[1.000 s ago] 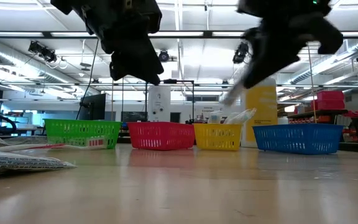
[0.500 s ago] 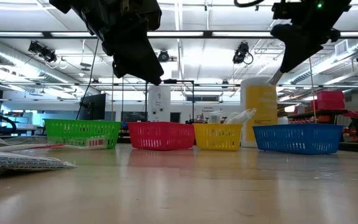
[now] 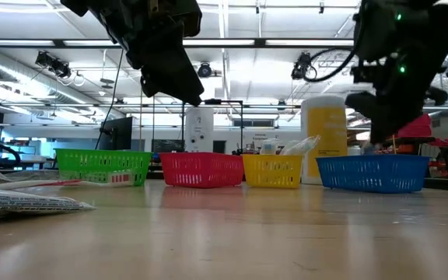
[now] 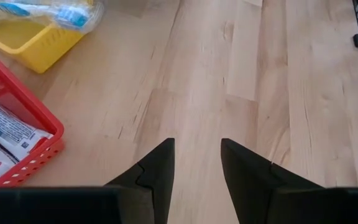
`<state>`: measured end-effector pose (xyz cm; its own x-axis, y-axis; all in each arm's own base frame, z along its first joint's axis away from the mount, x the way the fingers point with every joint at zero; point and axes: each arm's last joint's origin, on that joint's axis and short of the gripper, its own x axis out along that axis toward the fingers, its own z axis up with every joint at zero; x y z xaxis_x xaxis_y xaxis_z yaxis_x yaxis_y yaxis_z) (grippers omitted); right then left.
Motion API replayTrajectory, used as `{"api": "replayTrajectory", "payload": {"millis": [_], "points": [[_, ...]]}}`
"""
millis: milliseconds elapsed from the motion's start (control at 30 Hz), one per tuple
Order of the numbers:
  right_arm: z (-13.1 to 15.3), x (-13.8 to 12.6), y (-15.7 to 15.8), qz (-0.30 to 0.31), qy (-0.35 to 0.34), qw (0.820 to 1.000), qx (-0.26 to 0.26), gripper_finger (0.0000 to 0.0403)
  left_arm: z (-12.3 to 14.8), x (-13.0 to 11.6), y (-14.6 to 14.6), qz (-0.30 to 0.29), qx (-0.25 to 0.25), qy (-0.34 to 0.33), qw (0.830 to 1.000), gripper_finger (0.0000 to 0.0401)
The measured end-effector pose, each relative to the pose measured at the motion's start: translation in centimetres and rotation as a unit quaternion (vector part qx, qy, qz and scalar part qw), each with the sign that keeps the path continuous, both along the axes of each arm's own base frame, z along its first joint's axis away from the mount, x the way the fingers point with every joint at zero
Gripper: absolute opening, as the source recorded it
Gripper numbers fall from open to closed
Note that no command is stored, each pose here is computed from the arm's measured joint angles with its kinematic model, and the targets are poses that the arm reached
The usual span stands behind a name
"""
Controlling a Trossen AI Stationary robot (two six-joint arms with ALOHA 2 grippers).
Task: Pick & Place Travel size toiletries
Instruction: Put the silver nail cutter into the blue bin, then put the orange toothbrush into the yellow bin
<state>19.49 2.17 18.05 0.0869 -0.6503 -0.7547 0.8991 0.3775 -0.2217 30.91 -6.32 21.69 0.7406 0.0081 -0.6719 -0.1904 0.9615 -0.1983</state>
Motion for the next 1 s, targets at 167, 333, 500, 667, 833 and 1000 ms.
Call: {"api": "replayTrajectory", "payload": {"millis": [167, 333, 500, 667, 833, 1000], "points": [[-1.5, -0.4, -0.6, -0.002, 0.023, 0.998, 0.056, 0.0076, 0.0, 0.0, 0.0, 0.003, -0.003, 0.0, 1.0, 0.0137], [-2.0, -0.4, -1.2, 0.003, 0.027, 0.997, 0.072, 0.0107, 0.0, 0.0, 0.0, 0.002, -0.002, 0.0, 1.0, 0.0137], [-1.9, 0.1, -1.5, 0.026, 0.029, 0.997, 0.072, 0.014, -0.2, -0.2, 0.1, 0.0, 0.01, 0.012, 1.0, 0.0133], [-0.7, 0.8, -1.7, 0.081, 0.063, 0.992, 0.071, 0.017, -0.3, -0.3, 0.2, 0.013, 0.027, 0.022, 0.999, 0.0122], [2.2, 2.7, -1.7, 0.14, 0.055, 0.987, 0.056, 0.0189, 0.6, -1.0, 0.2, 0.0, 0.014, 0.019, 1.0, 0.0114], [4.4, 4.9, -1.7, 0.185, -0.007, 0.983, 0.015, 0.0198, 2.1, -3.6, 0.6, 0.036, 0.018, 0.056, 0.998, 0.0116]]}}
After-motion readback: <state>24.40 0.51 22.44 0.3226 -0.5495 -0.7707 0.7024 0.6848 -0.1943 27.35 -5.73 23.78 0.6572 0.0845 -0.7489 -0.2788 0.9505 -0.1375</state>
